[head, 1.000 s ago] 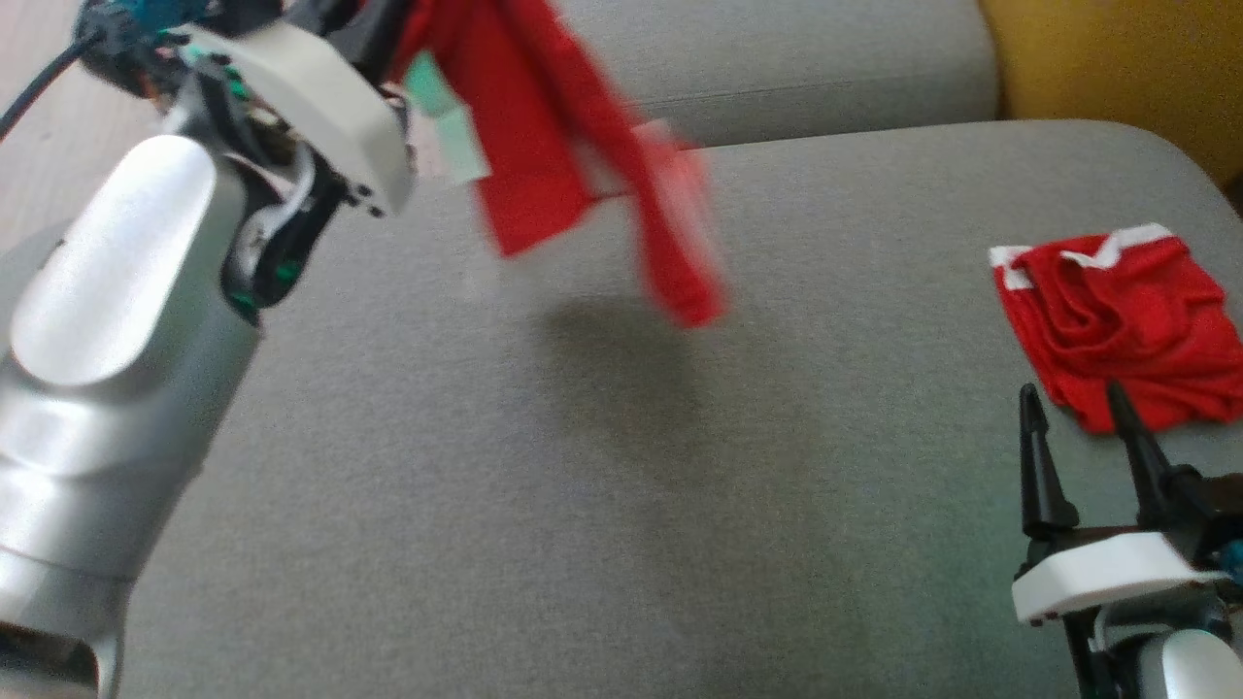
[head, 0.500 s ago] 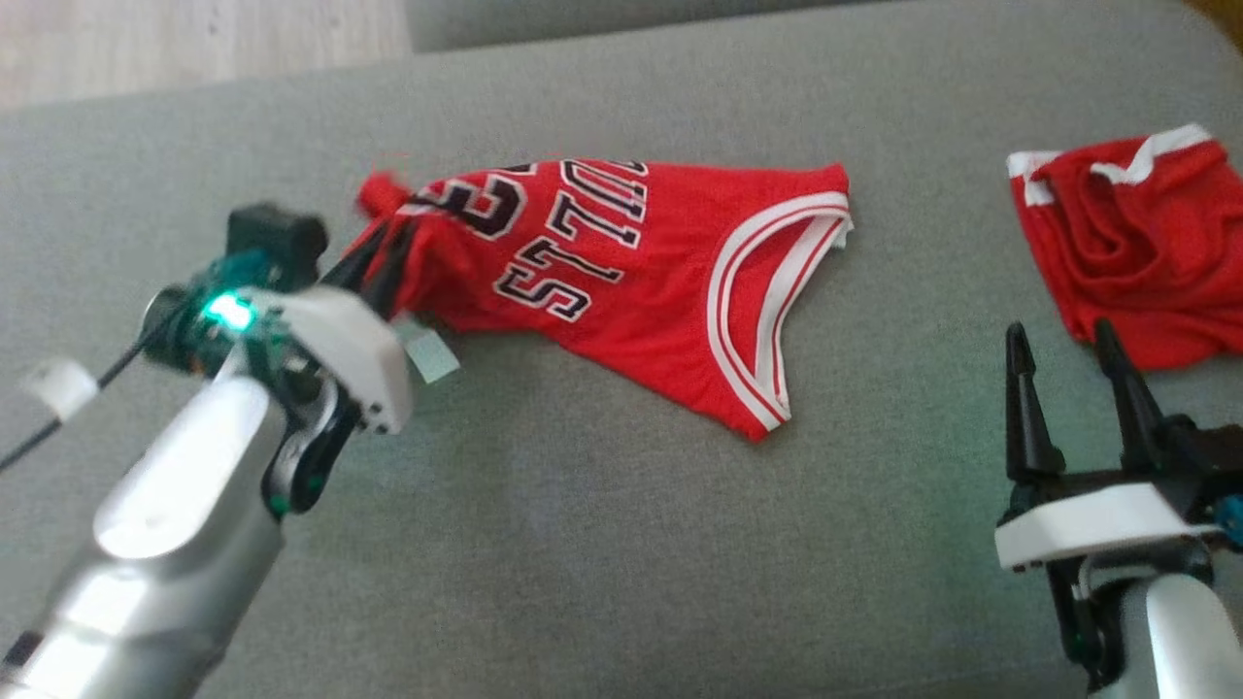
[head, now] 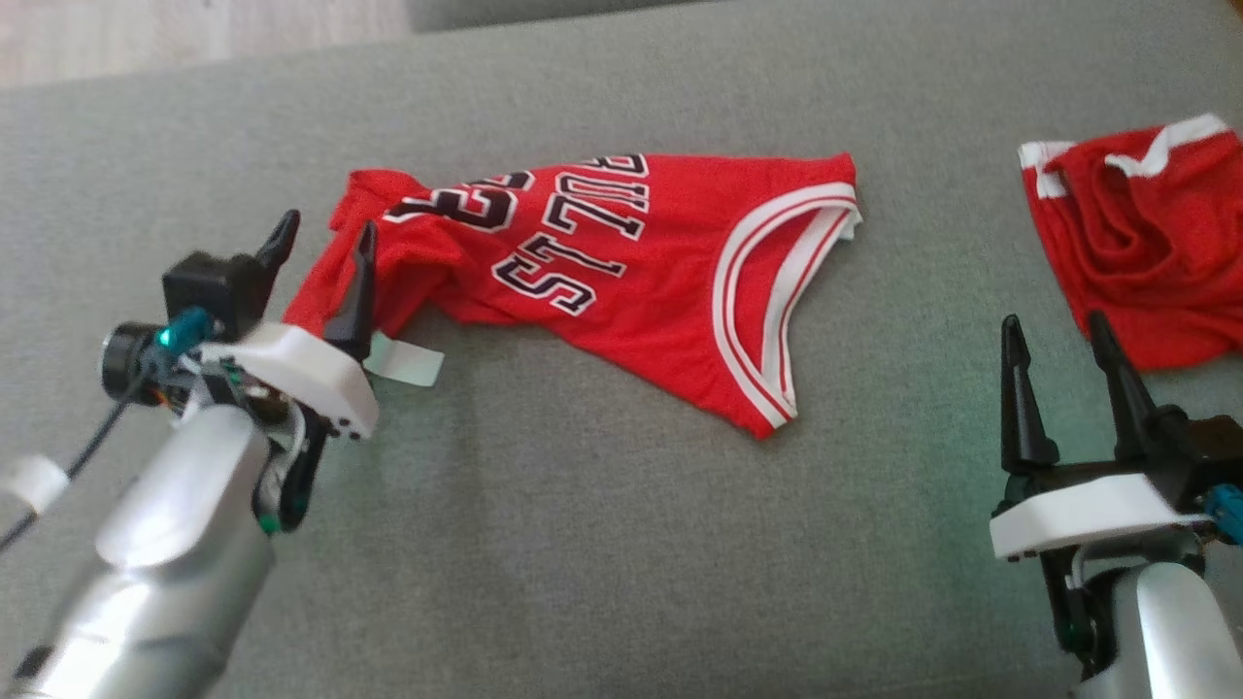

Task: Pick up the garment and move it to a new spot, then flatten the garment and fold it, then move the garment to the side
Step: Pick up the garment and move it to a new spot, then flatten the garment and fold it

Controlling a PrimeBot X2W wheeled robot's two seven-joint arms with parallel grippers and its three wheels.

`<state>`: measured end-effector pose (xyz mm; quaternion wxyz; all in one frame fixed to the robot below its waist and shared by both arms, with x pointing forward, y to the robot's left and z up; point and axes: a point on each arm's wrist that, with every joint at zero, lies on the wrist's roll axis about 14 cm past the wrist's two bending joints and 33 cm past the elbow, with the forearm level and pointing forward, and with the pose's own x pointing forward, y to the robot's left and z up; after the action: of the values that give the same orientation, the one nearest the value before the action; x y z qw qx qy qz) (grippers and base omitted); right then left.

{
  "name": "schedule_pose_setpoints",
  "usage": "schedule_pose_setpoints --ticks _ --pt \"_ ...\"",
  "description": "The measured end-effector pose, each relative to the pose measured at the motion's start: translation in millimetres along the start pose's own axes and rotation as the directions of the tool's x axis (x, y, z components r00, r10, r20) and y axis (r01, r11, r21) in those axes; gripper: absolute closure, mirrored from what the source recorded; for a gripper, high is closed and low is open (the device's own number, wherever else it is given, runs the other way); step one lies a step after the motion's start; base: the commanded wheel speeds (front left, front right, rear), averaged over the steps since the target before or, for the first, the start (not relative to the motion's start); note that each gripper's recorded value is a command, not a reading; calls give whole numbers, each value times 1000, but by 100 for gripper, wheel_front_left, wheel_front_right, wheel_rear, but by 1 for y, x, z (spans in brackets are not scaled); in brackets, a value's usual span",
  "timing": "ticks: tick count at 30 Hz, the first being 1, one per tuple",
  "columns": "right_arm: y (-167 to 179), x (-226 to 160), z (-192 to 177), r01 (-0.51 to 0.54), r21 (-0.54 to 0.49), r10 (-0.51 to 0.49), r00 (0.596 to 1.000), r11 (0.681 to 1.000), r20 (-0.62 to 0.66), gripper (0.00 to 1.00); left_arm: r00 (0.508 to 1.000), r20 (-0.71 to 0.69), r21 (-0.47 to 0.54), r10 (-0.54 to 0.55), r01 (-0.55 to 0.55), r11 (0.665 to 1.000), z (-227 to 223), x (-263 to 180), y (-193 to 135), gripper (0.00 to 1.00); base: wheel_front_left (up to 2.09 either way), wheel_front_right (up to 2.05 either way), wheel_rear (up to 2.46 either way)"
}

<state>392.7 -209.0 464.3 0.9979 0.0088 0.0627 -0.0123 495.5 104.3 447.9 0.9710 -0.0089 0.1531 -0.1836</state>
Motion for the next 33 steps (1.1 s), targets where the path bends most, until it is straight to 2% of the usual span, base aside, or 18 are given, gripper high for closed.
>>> schedule_pose_setpoints --ticks 4,11,18,24,29,33 --pt "6 -2 11 -19 -6 19 999 1000 32 0 996 88 -19 6 -4 1000 12 -18 -7 0 0 0 0" --pt "17 -15 34 -49 -29 52 994 998 96 0 987 138 -61 88 -80 995 -5 -74 -12 0 0 0 0" --pt "24 -40 27 -74 -32 77 994 997 80 0 962 196 -134 190 -166 977 -13 -130 -18 0 0 0 0" --pt "37 -48 28 -116 -35 119 989 993 85 0 939 186 -226 289 -245 943 -33 -171 -18 0 0 0 0" --pt "43 -60 14 -138 -3 138 989 990 54 0 927 173 -268 332 -280 922 -44 -191 -19 0 0 0 0" --pt "50 -67 5 -160 25 159 987 987 37 0 925 174 -264 337 -286 921 -47 -197 -20 0 0 0 0"
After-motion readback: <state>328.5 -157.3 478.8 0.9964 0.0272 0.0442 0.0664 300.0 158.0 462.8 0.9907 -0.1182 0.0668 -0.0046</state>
